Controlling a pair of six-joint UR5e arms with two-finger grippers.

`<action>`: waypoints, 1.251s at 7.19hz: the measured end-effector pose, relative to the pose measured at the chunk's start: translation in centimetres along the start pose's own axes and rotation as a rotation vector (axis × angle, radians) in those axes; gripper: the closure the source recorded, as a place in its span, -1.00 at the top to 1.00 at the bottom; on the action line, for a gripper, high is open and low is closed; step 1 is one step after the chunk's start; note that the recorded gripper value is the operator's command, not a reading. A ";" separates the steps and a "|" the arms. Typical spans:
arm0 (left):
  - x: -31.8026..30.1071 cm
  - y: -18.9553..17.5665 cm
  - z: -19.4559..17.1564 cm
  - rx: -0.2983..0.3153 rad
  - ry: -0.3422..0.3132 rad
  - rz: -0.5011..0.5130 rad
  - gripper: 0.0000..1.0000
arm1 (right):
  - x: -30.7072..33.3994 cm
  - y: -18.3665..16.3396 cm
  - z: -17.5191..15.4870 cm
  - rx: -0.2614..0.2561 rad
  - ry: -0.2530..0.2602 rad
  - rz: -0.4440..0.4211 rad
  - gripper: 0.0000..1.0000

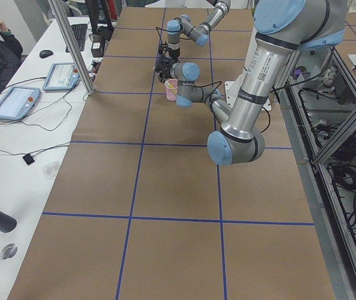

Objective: Collect pens into pen holder
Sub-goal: 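Move the orange marker above the cup while the right gripper grasps the purple marker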

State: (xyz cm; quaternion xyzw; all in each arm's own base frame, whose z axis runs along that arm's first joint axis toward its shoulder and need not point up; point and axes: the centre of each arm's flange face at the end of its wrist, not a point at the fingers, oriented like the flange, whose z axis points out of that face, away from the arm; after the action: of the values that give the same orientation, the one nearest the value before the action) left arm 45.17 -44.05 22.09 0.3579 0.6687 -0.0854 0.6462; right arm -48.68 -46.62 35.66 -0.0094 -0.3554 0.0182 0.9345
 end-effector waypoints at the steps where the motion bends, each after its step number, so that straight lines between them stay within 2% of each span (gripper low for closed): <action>1: 0.0 0.0 0.0 0.000 0.000 0.001 -1.00 | 0.0 0.0 0.2 -0.004 0.002 0.001 0.06; 2: -0.1 0.0 0.0 0.000 -0.002 0.001 -1.00 | 0.1 0.0 0.3 -0.008 0.002 0.002 0.05; 3: -0.3 0.1 -0.1 -0.001 -0.005 0.002 -1.00 | 0.0 0.1 0.3 -0.009 0.002 0.001 -0.11; 4: -0.5 0.1 -0.1 -0.002 -0.008 0.004 -1.00 | 0.0 0.1 0.3 -0.010 0.002 0.001 -0.44; 5: -0.5 0.1 -0.1 -0.002 -0.008 0.005 -1.00 | 0.0 0.1 0.4 -0.010 0.002 0.002 -0.62; 6: -0.5 0.1 -0.2 -0.003 -0.008 0.005 -1.00 | 0.0 0.1 0.3 -0.010 0.001 0.003 -0.64; 7: -0.5 0.1 -0.2 -0.003 -0.009 0.005 -1.00 | -0.1 0.1 0.3 -0.009 0.001 0.002 -0.92; 9: -0.5 0.2 -0.1 -0.004 -0.008 0.005 -1.00 | -0.1 0.2 0.3 -0.008 -0.002 0.002 -1.00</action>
State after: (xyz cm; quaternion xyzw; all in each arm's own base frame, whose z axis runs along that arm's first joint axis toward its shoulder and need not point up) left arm 45.14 -44.01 22.64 0.3580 0.6653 -0.0841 0.6498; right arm -48.93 -46.46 35.78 -0.0135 -0.3562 0.0177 0.9341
